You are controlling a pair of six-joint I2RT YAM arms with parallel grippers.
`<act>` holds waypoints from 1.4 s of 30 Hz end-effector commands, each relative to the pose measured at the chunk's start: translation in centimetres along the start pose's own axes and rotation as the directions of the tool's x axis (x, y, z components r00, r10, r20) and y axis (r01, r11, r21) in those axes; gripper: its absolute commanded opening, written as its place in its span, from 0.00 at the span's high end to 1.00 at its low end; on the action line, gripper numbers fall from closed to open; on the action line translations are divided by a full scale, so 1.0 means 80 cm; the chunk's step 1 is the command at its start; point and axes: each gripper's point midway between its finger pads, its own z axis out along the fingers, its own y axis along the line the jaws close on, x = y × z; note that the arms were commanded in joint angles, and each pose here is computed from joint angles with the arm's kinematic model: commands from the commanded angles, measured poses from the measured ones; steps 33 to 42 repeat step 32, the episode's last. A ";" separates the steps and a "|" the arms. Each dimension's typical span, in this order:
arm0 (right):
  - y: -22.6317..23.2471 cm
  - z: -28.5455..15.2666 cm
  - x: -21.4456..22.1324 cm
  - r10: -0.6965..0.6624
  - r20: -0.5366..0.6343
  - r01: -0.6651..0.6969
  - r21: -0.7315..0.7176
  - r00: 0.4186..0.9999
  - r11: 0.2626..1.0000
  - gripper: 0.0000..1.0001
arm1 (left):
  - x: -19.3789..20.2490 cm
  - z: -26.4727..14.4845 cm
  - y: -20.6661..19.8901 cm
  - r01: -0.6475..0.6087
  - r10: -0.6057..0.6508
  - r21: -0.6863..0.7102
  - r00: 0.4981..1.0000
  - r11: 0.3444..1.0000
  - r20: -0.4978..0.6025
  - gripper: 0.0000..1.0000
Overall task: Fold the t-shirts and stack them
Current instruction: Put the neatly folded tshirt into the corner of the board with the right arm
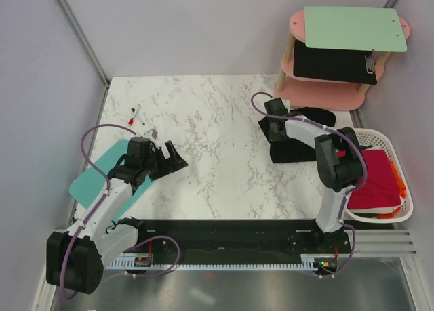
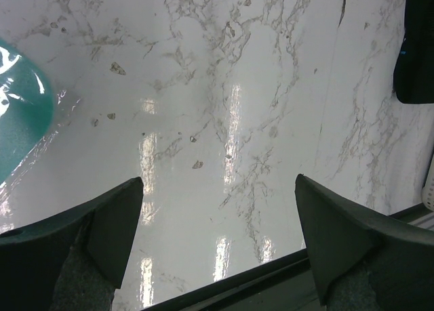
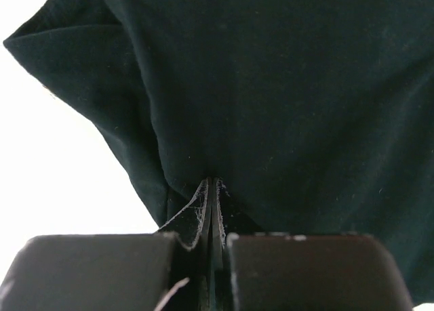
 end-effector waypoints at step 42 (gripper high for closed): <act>0.147 -0.095 0.021 -0.079 0.165 0.153 -0.500 0.983 0.852 0.02 | -0.007 0.021 -0.033 -0.119 0.119 0.120 0.993 0.986 0.010 0.00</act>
